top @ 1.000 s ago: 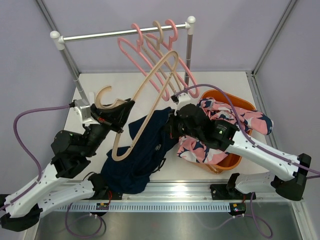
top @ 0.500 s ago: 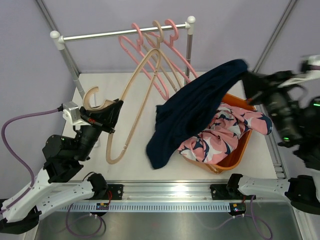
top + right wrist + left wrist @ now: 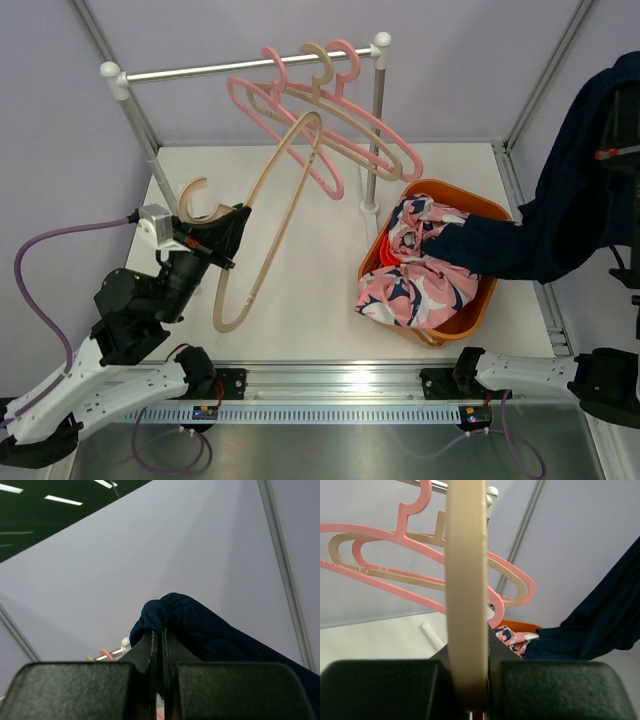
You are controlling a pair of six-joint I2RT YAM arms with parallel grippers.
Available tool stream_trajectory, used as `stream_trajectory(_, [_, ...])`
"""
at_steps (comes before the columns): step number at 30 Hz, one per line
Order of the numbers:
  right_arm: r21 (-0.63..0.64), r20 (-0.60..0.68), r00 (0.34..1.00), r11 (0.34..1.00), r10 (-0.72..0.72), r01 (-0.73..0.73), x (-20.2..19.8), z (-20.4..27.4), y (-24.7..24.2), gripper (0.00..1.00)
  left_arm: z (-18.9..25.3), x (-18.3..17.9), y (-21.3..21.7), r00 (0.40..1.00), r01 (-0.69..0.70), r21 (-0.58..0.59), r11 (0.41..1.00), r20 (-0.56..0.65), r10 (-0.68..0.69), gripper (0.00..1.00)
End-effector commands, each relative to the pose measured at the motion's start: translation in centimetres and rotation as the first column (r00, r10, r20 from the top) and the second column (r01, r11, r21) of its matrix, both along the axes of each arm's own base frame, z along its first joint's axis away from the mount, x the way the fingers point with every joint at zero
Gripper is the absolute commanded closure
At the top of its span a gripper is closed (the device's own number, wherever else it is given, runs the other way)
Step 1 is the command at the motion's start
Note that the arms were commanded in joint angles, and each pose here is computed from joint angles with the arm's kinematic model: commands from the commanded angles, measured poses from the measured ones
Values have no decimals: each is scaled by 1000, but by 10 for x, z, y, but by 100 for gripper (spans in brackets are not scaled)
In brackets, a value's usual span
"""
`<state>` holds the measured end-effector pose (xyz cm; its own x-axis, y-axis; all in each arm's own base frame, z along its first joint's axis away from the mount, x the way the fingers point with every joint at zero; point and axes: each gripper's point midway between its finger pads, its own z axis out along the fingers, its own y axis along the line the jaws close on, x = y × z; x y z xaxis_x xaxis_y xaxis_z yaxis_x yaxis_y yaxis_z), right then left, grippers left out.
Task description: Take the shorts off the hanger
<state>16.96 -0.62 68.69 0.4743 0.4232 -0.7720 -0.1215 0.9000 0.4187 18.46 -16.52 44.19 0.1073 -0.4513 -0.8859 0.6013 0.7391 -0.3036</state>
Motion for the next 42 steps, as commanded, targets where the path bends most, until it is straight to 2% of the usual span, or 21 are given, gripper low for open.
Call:
stream_trajectory(1, [-56, -9, 1000, 998, 4, -4, 18, 1, 34, 100, 17, -4, 10, 1000, -10, -73, 997, 28, 12, 100])
stream_trajectory(10, [-138, -97, 995, 990, 6, -19, 42, -21, 74, 100, 13, -5, 12, 1000, -16, -58, 998, 22, 17, 100])
stream_trajectory(15, [-145, -141, 990, 990, -20, -1, 48, -35, 76, 100, 13, -5, 13, 1000, -19, -51, 999, 19, 20, 100])
stream_trajectory(18, [-120, -200, 978, 992, -63, 39, 46, -62, 62, 100, 12, -6, 13, 1000, -15, -47, 999, 17, 16, 100])
stream_trajectory(19, [-80, -244, 969, 997, -43, 24, 50, -84, 69, 100, 12, -5, 12, 1000, -14, -47, 999, 14, 15, 100])
stream_trajectory(20, [-113, -303, 952, 994, -38, 4, 51, -109, 73, 100, 12, -5, 12, 1000, -14, -46, 999, 13, 15, 100])
stream_trajectory(21, [-59, -316, 949, 998, -15, -4, 42, -120, 58, 100, 11, -5, 13, 1000, -19, -43, 999, 11, 20, 100])
stream_trajectory(22, [-1, -365, 931, 1000, 23, -25, 47, -155, 72, 100, 11, -5, 13, 1000, -17, -41, 999, 9, 18, 100])
stream_trajectory(23, [-37, -425, 905, 999, 16, -36, 46, -187, 74, 100, 11, -6, 14, 1000, -19, -40, 999, 7, 19, 100])
stream_trajectory(24, [1, -442, 897, 1000, 27, -30, 39, -205, 63, 100, 12, -6, 15, 1000, -20, -34, 999, 2, 20, 100])
stream_trajectory(25, [33, -499, 866, 999, 41, -28, 43, -248, 75, 100, 13, -6, 16, 1000, -23, -39, 999, 4, 23, 100])
stream_trajectory(27, [-17, -596, 803, 1000, 8, -22, 40, -308, 75, 98, 9, -5, 16, 1000, -28, -16, 999, -14, 28, 100])
stream_trajectory(28, [34, -656, 754, 999, 32, -13, 41, -354, 88, 98, 11, -6, 17, 1000, -27, -17, 999, -14, 27, 100])
stream_trajectory(29, [14, -711, 703, 1000, 16, -9, 36, -386, 89, 100, 11, -6, 17, 1000, -26, -13, 1000, -16, 26, 100])
stream_trajectory(30, [84, -768, 637, 996, 63, 2, 32, -431, 101, 100, 12, -6, 17, 1000, -25, -10, 1000, -16, 25, 100])
stream_trajectory(32, [164, -803, 582, 986, 131, 5, 27, -470, 115, 99, 16, -8, 18, 1000, -25, -14, 1000, -14, 25, 100])
stream_trajectory(33, [177, -840, 517, 984, 168, -32, 20, -507, 125, 97, 15, -7, 18, 1000, -25, -11, 1000, -15, 25, 100])
stream_trajectory(35, [283, -806, 522, 956, 279, -75, 24, -518, 149, 90, 15, -8, 19, 1000, -25, -7, 1000, -17, 25, 100])
stream_trajectory(36, [296, -817, 498, 953, 291, -71, 21, -537, 152, 85, 16, -8, 19, 999, -26, -8, 1000, -18, 26, 100])
stream_trajectory(41, [283, -839, 488, 959, 242, 10, 20, -550, 141, 78, 16, -8, 19, 999, -23, 4, 1000, -32, 23, 100])
stream_trajectory(42, [286, -830, 504, 958, 238, 19, 22, -544, 138, 76, 16, -8, 21, 999, -29, 3, 1000, -32, 29, 100])
